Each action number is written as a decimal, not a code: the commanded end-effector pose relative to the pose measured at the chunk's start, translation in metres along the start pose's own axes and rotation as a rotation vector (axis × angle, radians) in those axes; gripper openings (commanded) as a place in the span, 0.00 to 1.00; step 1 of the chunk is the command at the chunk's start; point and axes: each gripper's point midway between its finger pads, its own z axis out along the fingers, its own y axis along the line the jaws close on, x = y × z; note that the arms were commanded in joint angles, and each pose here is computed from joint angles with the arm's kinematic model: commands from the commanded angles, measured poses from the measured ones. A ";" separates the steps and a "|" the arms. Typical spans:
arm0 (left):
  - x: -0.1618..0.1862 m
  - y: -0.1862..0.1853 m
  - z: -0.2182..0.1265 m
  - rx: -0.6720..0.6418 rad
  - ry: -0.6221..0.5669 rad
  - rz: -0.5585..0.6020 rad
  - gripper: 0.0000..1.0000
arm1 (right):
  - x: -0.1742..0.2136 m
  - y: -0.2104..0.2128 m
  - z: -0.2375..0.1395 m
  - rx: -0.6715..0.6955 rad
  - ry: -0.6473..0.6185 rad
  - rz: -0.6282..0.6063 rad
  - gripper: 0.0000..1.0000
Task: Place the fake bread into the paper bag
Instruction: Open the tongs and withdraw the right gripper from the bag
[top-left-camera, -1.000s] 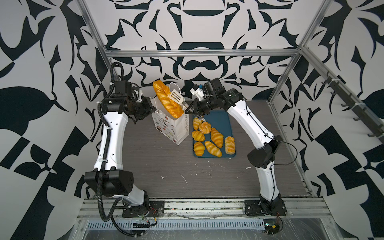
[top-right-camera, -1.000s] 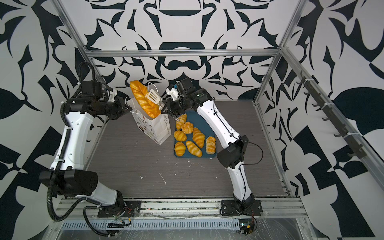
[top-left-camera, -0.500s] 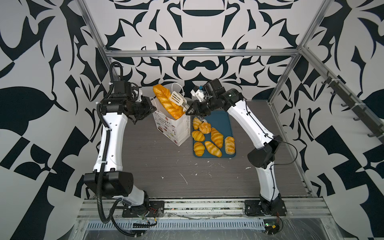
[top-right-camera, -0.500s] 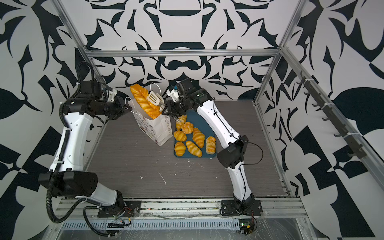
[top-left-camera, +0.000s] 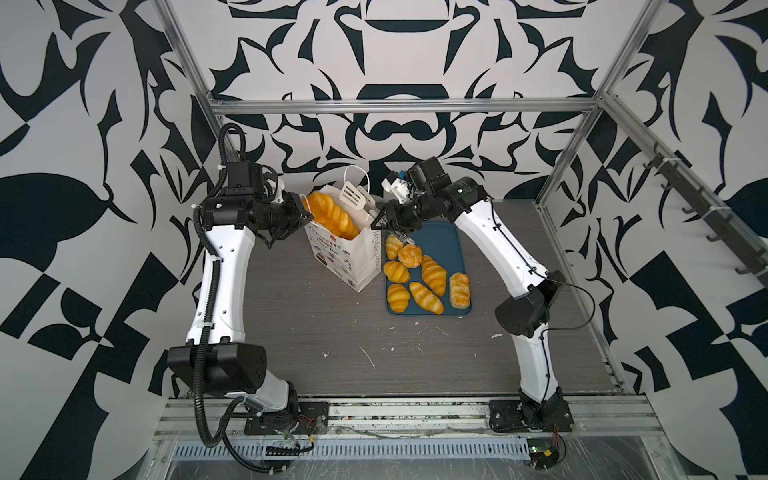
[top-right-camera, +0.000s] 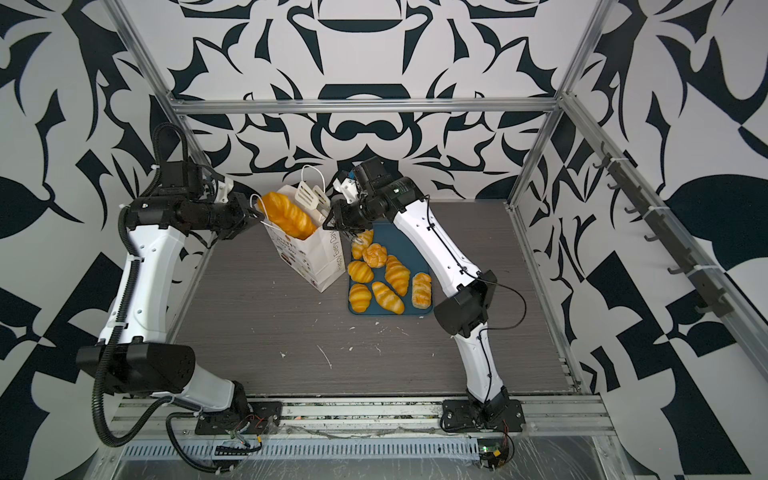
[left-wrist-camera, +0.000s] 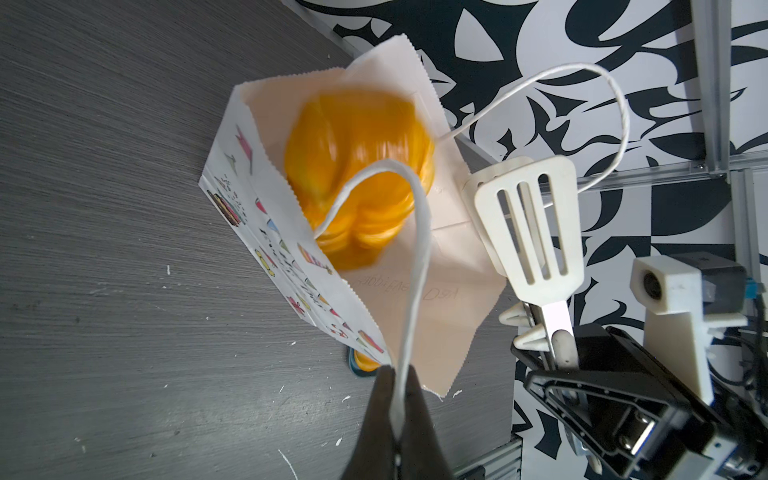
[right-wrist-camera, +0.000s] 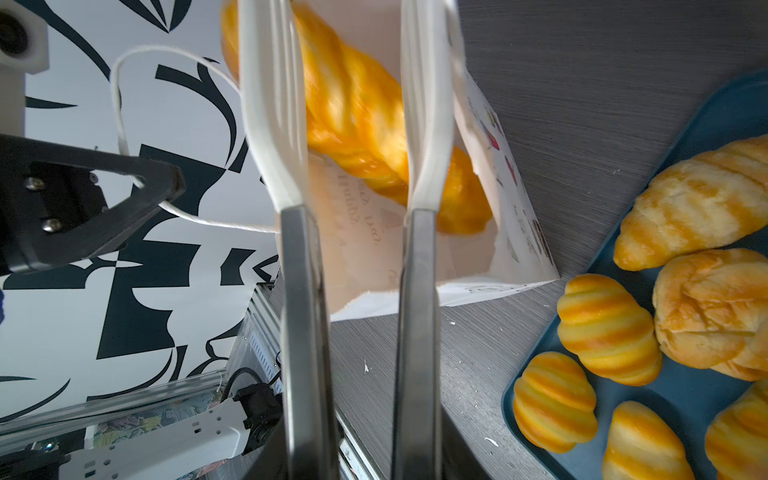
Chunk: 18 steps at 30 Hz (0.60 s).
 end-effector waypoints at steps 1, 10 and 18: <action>0.004 -0.004 -0.007 0.019 -0.004 -0.008 0.00 | -0.019 0.042 -0.042 -0.065 -0.127 -0.115 0.40; 0.002 -0.004 -0.003 0.025 -0.003 -0.013 0.00 | -0.029 0.067 -0.075 -0.096 -0.199 -0.162 0.40; 0.001 -0.003 0.000 0.024 0.000 -0.017 0.00 | -0.034 0.075 -0.115 -0.106 -0.263 -0.157 0.39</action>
